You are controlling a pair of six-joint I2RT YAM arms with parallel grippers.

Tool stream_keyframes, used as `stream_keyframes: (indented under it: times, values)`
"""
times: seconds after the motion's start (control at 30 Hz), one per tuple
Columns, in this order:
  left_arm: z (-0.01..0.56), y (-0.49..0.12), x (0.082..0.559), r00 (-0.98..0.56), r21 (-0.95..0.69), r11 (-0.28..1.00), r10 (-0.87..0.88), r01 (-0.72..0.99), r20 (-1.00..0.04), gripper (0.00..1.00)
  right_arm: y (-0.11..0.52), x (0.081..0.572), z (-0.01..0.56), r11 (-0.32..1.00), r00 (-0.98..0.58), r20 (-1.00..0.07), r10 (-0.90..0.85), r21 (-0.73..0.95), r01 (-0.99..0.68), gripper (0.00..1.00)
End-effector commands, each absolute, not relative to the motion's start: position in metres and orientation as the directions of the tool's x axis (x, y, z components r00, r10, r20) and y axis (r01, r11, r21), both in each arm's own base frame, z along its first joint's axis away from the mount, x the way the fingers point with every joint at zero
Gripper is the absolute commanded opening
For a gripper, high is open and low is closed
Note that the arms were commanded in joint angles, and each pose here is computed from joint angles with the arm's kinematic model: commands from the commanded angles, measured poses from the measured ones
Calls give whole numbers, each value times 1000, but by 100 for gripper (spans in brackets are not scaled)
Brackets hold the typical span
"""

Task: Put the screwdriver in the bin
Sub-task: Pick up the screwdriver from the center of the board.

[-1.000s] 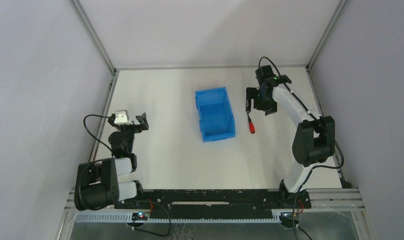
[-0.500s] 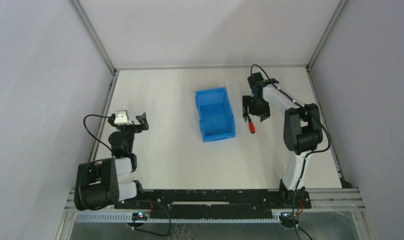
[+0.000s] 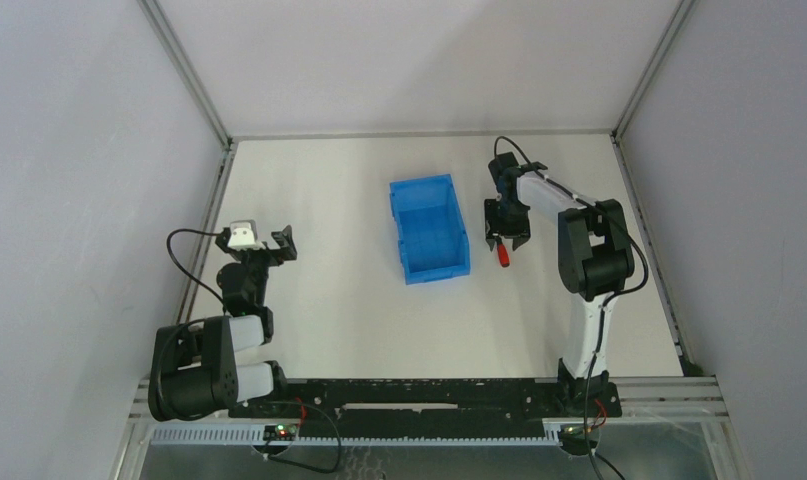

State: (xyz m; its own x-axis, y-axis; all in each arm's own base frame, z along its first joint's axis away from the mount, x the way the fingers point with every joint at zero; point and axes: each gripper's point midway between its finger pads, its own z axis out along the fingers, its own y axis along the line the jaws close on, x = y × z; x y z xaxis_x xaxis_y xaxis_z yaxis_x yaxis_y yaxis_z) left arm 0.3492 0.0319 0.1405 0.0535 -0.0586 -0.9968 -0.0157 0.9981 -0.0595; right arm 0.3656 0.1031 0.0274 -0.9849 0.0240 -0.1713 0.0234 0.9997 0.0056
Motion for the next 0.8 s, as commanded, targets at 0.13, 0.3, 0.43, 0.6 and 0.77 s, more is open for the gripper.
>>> stream_keyframes:
  times: [0.13,0.3,0.43,0.6,0.77]
  values:
    - [143,33,347,67,-38,999,-36,-24,-997,100,106,368,20,1000,-985,-173,23,-1,24,46]
    - [143,33,347,69,-37,999,-36,-25,-997,100,106,367,15,1000,-986,-164,22,-1,22,42]
    - [143,33,347,67,-38,999,-36,-24,-997,100,105,367,15,1000,-986,-163,18,-3,19,35]
    - [143,33,347,68,-37,999,-36,-24,-997,100,104,367,17,1000,-986,-163,16,-4,17,18]
    - [143,33,347,68,-38,999,-36,-23,-997,100,102,366,28,1000,-984,-180,12,-3,13,14]
